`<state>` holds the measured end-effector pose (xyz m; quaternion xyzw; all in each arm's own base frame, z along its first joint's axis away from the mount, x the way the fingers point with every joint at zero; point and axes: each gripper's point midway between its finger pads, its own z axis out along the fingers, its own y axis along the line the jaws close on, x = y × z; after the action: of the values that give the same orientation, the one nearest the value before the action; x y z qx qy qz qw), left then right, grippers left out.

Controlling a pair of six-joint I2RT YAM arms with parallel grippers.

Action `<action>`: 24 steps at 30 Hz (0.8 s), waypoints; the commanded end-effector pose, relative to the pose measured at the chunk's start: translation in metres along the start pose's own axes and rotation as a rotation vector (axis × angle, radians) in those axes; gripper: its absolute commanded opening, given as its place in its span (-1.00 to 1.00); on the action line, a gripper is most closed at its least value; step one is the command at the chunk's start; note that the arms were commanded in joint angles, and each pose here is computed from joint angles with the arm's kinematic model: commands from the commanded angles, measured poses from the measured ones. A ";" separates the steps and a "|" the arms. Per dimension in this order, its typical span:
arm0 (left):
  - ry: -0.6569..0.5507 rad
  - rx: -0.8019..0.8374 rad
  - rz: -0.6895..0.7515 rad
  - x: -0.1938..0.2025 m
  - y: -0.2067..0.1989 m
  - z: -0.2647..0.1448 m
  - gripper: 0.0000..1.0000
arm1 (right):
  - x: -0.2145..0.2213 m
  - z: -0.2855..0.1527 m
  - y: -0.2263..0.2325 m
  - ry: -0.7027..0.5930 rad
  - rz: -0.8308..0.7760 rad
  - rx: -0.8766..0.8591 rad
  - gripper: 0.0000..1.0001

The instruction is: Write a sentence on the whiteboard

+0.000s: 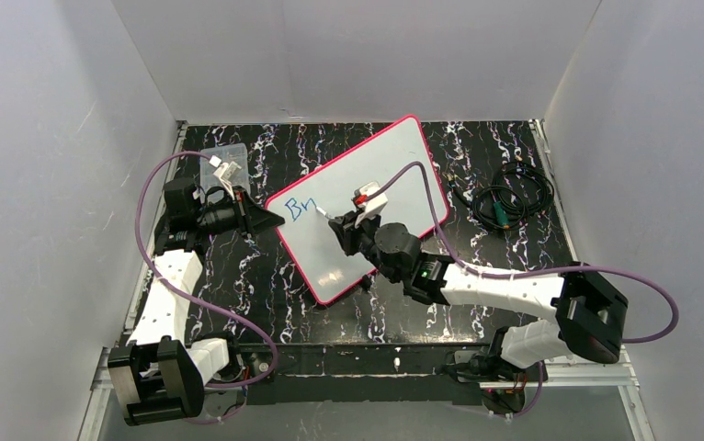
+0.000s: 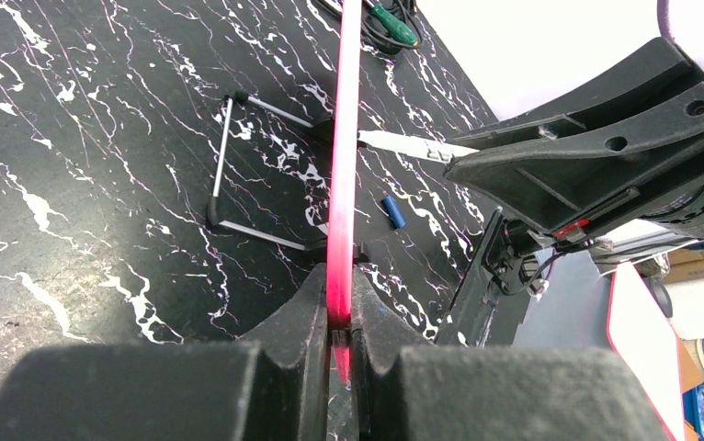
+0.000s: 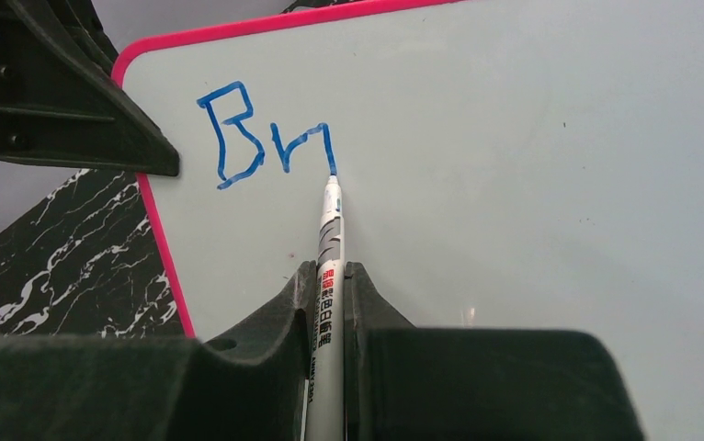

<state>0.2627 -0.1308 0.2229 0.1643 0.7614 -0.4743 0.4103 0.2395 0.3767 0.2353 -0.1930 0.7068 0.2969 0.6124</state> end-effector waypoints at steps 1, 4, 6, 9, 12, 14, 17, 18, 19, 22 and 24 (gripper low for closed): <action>-0.020 0.022 0.093 -0.012 -0.011 -0.004 -1.00 | -0.039 -0.009 0.006 -0.088 0.028 -0.036 -0.97; -0.020 0.023 0.093 -0.012 -0.011 -0.004 -1.00 | -0.051 -0.010 0.007 -0.118 0.023 -0.041 -0.97; -0.019 0.023 0.093 -0.012 -0.011 -0.004 -1.00 | -0.057 -0.007 0.008 -0.135 0.015 -0.038 -0.97; -0.019 0.023 0.092 -0.012 -0.010 -0.004 -1.00 | -0.065 0.000 0.009 -0.155 -0.005 -0.022 -0.97; -0.019 0.023 0.092 -0.012 -0.010 -0.003 -1.00 | -0.068 0.005 0.011 -0.164 -0.018 -0.023 -0.97; -0.019 0.023 0.092 -0.012 -0.010 -0.003 -1.00 | -0.068 0.008 0.014 -0.166 -0.023 -0.029 -0.97; -0.019 0.023 0.091 -0.012 -0.011 -0.003 -1.00 | -0.068 0.012 0.015 -0.165 -0.026 -0.029 -0.97; -0.019 0.023 0.091 -0.012 -0.010 -0.003 -1.00 | -0.066 0.013 0.015 -0.162 -0.028 -0.028 -0.97; -0.018 0.024 0.091 -0.012 -0.011 -0.003 -1.00 | -0.065 0.013 0.015 -0.159 -0.029 -0.027 -0.97; -0.019 0.024 0.091 -0.012 -0.011 -0.003 -1.00 | -0.062 0.015 0.016 -0.153 -0.031 -0.028 -0.97; -0.019 0.024 0.092 -0.012 -0.011 -0.004 -1.00 | -0.061 0.016 0.014 -0.151 -0.032 -0.020 -0.97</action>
<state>0.2626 -0.1310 0.2234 0.1664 0.7603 -0.4745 0.4112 0.2460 0.3887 0.2616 -0.2125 0.6799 0.2923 0.6380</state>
